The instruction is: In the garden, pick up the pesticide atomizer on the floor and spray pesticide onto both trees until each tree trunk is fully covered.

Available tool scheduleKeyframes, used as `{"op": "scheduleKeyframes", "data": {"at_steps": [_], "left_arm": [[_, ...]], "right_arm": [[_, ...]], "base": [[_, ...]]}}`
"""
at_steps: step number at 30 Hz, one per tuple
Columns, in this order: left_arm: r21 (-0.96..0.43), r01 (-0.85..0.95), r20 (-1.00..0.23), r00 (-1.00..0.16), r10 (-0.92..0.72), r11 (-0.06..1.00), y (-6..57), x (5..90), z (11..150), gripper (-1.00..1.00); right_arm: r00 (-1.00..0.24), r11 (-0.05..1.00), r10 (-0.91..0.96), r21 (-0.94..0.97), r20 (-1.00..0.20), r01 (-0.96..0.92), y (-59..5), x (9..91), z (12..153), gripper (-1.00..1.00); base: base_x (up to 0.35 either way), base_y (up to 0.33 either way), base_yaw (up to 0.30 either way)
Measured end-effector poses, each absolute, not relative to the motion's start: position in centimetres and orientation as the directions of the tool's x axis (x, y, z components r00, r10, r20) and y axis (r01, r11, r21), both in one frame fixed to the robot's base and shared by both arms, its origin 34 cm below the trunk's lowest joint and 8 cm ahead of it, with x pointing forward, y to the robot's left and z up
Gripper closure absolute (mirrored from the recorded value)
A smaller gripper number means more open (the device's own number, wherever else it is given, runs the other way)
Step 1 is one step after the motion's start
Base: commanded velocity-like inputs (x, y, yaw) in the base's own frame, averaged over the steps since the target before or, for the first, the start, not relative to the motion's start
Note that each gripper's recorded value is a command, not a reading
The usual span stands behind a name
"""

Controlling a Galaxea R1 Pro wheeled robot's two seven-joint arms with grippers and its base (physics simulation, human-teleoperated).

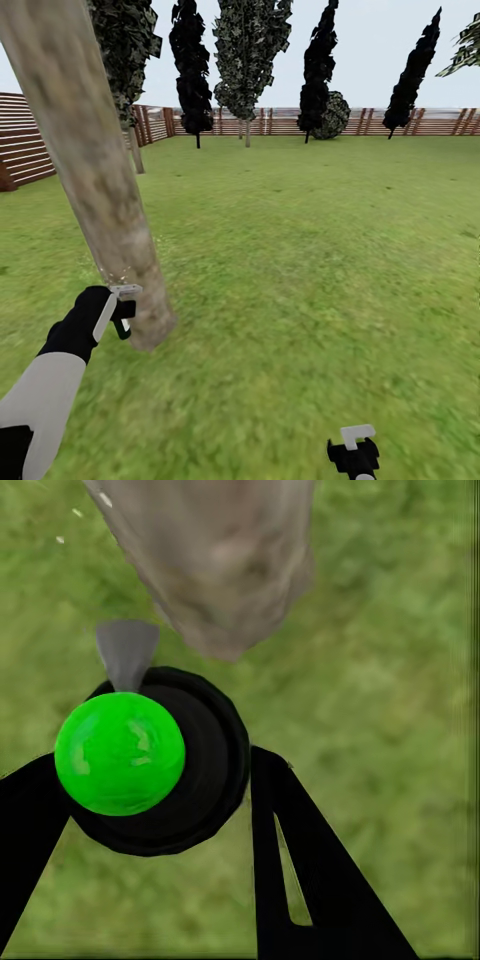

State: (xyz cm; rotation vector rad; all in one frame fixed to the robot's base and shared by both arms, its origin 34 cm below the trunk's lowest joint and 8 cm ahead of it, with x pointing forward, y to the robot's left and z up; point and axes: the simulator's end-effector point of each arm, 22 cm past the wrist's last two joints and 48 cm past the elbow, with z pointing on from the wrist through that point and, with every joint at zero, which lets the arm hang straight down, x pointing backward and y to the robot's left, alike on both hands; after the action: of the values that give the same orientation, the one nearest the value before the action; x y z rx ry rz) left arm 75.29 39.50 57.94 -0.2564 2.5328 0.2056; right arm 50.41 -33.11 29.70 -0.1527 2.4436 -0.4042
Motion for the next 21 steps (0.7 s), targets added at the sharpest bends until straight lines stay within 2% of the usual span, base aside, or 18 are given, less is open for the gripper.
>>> {"op": "scheduleKeyframes", "data": {"at_steps": [7,21], "left_arm": [[0.089,-0.230,-0.563,-0.814,-0.142,0.969,39.6,75.1,57.8,1.00],[0.103,-0.240,-0.560,-0.816,-0.143,0.965,40.6,74.8,57.7,1.00]], "right_arm": [[-0.783,0.946,-0.208,-0.325,-0.586,-0.008,-33.1,50.4,29.7,-1.00],[-0.783,0.946,-0.208,-0.324,-0.586,-0.009,-33.0,50.4,29.7,-1.00]], "base": [[0.117,-0.270,0.051],[0.176,-0.245,0.270]]}}
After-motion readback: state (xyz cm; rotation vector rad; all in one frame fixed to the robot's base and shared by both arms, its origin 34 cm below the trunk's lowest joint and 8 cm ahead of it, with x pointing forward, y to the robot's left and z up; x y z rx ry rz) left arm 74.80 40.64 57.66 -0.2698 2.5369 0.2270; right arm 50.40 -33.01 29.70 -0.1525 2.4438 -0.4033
